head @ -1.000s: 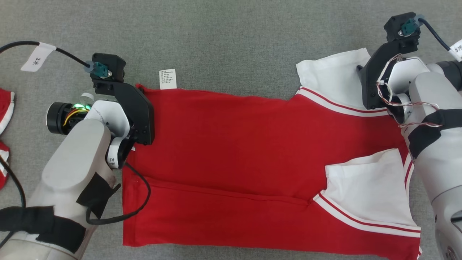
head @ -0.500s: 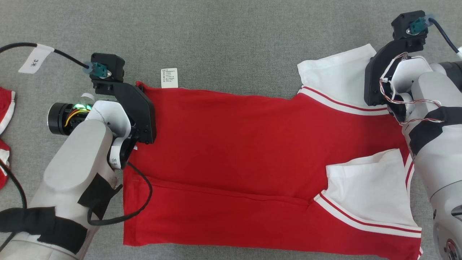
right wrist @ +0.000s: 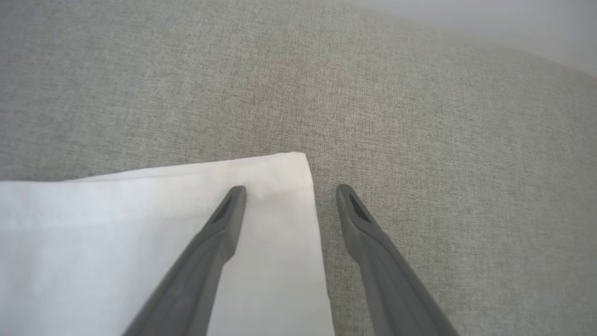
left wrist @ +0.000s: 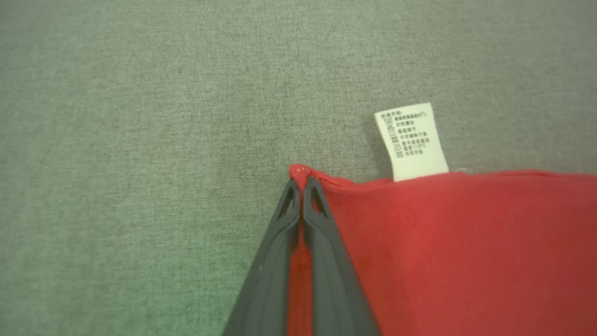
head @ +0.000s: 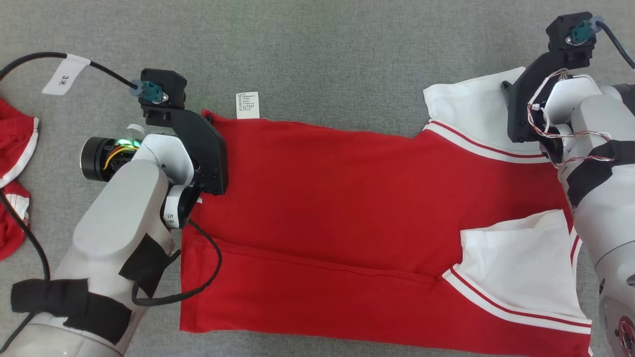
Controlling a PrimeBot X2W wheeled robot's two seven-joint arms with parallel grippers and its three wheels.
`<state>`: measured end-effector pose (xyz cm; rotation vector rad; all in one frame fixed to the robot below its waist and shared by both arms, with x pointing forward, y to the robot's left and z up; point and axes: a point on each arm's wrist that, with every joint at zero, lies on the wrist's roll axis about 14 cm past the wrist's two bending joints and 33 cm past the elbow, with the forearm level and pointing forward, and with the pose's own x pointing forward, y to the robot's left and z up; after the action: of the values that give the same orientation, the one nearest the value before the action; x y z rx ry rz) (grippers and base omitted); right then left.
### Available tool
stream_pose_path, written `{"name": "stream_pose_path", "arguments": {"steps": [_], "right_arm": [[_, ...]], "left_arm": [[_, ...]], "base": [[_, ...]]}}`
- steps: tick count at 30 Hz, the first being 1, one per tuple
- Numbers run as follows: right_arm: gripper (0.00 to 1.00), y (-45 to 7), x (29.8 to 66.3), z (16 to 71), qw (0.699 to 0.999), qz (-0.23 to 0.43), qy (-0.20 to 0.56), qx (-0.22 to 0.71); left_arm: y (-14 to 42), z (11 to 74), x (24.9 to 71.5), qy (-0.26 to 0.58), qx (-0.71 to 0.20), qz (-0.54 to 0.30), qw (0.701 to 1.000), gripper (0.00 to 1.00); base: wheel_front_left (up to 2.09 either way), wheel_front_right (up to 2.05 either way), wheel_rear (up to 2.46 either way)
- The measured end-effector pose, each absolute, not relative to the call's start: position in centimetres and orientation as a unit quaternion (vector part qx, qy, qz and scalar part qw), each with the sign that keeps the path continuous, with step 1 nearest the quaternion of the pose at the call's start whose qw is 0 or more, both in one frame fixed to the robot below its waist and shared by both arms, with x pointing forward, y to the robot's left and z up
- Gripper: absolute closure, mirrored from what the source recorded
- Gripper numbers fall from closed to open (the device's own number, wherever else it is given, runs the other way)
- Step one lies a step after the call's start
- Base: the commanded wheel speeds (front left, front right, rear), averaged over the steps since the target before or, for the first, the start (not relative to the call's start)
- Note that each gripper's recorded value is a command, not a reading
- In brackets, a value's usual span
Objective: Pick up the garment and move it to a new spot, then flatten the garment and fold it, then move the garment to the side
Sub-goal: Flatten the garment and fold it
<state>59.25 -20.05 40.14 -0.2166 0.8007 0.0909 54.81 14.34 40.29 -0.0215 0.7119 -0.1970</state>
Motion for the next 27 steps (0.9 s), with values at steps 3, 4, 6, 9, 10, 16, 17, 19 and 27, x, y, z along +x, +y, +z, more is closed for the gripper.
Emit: {"name": "stream_pose_path", "arguments": {"steps": [3,4,6,9,10,16,17,19,27], "right_arm": [[0.09,-20.0,59.2,40.1,0.913,0.045,0.390,-0.108],[0.26,-19.9,59.1,40.0,0.913,0.045,0.392,-0.107],[0.64,-19.8,59.0,39.8,0.911,0.046,0.395,-0.108],[1.00,-19.6,59.0,39.6,0.910,0.049,0.396,-0.108],[1.00,-19.5,59.0,39.6,0.910,0.049,0.397,-0.109],[1.00,-19.9,59.6,40.4,0.925,0.046,0.362,-0.106],[1.00,-19.9,59.8,40.8,0.930,0.045,0.348,-0.104],[1.00,-19.7,60.2,41.6,0.939,0.048,0.325,-0.103],[1.00,-18.2,60.3,46.1,0.972,0.070,0.199,-0.103]], "left_arm": [[14.4,40.5,54.8,0.345,-0.011,-0.096,0.934,1.00],[14.4,40.5,54.7,0.345,-0.011,-0.096,0.934,1.00],[14.4,40.5,54.7,0.343,-0.011,-0.096,0.934,1.00],[14.3,40.4,54.7,0.342,-0.011,-0.097,0.934,1.00],[14.3,40.4,54.8,0.342,-0.011,-0.097,0.935,1.00],[13.6,40.8,55.2,0.323,-0.018,-0.100,0.941,1.00],[13.5,41.0,55.3,0.316,-0.020,-0.099,0.943,1.00],[13.2,41.7,55.7,0.292,-0.026,-0.097,0.951,1.00],[12.5,45.4,55.8,0.186,-0.039,-0.080,0.979,1.00]], "base": [[0.00,0.00,0.00],[0.00,0.00,0.00],[0.00,0.00,0.00],[0.00,0.00,0.00],[0.00,0.00,0.00],[0.00,0.00,0.00],[0.00,0.00,0.00],[0.00,0.00,0.00],[0.00,0.00,0.00]]}}
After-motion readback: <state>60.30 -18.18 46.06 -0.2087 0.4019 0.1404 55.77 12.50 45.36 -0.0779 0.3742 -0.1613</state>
